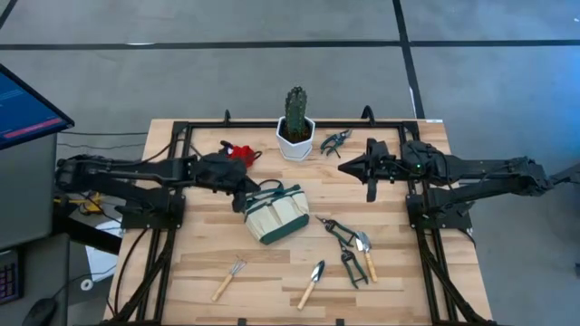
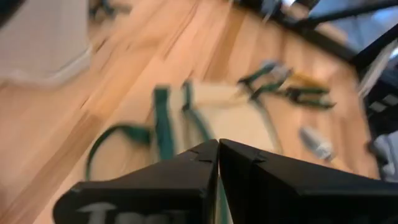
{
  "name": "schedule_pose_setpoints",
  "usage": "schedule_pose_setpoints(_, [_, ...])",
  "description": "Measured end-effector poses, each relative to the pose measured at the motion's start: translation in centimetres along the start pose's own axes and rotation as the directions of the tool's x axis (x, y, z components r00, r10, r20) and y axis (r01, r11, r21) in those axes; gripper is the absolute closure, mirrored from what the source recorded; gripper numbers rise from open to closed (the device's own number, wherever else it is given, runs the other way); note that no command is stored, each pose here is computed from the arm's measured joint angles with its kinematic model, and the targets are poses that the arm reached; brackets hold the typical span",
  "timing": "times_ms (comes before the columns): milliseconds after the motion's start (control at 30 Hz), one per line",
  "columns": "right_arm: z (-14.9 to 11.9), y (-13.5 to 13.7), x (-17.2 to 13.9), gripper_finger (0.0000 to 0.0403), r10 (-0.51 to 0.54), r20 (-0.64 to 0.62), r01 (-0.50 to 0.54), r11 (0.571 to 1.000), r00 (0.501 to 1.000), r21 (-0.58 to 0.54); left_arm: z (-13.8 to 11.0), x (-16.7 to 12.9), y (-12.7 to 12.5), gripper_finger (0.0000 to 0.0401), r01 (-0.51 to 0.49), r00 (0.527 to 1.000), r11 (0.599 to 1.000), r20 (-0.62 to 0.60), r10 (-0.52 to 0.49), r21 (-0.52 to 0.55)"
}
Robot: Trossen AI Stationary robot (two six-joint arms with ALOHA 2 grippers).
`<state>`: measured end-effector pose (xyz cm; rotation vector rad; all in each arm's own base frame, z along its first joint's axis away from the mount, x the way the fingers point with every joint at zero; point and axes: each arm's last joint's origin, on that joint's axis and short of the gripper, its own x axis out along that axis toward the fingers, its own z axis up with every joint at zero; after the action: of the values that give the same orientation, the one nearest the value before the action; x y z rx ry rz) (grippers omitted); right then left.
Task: Pick & Place Garden tools in Gardening bag
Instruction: Prepare the gardening bag
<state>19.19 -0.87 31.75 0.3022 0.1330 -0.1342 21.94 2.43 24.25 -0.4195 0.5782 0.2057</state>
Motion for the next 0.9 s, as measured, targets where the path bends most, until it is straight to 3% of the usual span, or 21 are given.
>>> schedule_pose_setpoints(167, [-0.4, -0.1, 0.0, 0.0403, -0.013, -0.042, 0.013, 1.000, 0.999, -0.004, -0.6, -0.1, 0.9, 0.0398, -0.022, 0.996, 1.000, -0.088, 0.023, 0.004])
schedule_pose_setpoints(300, [-0.6, -0.2, 0.0, 0.0403, -0.020, -0.062, 0.020, 1.000, 0.998, -0.006, -0.6, -0.1, 1.0, 0.0398, -0.023, 0.996, 0.992, -0.087, 0.035, 0.126])
schedule_pose_setpoints(467, [-0.7, -0.2, 0.0, 0.0403, -0.022, -0.068, 0.021, 1.000, 0.997, -0.007, -0.5, -0.1, 1.2, 0.0393, -0.111, 0.991, 0.981, -0.056, 0.121, 0.158])
schedule_pose_setpoints(733, [-0.9, -0.3, 0.0, 0.0403, -0.030, -0.092, 0.029, 1.000, 0.995, -0.009, -2.9, 0.6, 2.0, 0.0332, -0.130, 0.980, 0.978, -0.126, 0.151, 0.162])
schedule_pose_setpoints(900, [-0.9, -0.3, 0.0, 0.0403, -0.031, -0.095, 0.030, 1.000, 0.995, -0.010, -4.5, 1.0, 2.5, 0.0287, -0.136, 0.974, 0.987, -0.174, 0.149, 0.080])
